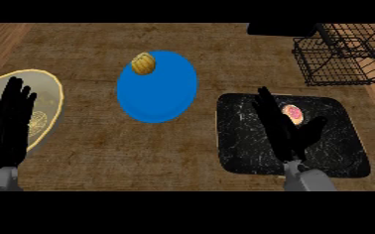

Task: Pick the cupcake from the tray and place it in the tiered basket

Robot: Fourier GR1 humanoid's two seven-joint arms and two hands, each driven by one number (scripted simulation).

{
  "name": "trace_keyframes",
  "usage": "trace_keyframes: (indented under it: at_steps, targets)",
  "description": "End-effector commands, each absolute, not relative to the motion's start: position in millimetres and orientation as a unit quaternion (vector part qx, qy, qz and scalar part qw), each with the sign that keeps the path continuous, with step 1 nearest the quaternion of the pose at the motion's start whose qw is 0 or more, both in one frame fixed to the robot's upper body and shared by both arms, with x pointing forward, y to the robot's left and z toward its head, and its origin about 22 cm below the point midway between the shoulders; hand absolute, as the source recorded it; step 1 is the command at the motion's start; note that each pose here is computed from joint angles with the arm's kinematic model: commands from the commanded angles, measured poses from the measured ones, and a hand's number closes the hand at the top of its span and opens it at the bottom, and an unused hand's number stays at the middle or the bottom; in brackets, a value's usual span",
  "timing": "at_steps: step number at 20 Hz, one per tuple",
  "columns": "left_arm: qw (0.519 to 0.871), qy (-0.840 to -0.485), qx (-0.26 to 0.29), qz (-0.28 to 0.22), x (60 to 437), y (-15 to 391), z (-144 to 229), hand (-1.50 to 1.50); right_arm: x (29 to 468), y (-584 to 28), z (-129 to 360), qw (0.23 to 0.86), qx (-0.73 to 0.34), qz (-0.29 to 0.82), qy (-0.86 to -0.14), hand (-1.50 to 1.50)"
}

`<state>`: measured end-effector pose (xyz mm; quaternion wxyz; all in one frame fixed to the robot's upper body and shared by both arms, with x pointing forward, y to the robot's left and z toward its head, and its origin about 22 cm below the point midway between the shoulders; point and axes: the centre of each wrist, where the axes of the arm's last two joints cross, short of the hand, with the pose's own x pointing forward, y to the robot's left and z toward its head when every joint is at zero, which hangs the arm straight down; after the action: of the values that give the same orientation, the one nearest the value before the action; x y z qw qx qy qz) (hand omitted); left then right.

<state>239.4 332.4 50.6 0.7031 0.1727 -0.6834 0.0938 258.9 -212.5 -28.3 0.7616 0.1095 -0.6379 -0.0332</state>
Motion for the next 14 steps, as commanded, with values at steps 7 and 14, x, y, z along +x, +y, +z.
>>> trace_keyframes:
  at_steps: [7, 14]
  targets:
    - [0.689, -0.708, 0.147, 0.042, 242.9, 299.5, 44.9, 0.0, 292.4, -300.8, 68.6, 0.482, 0.051, -0.331, -0.81, 1.5]
    - [0.67, -0.735, 0.096, -0.036, 268.8, 232.8, 42.1, 0.0, 231.1, -396.4, 28.4, 0.511, 0.144, -0.23, -0.816, -1.5]
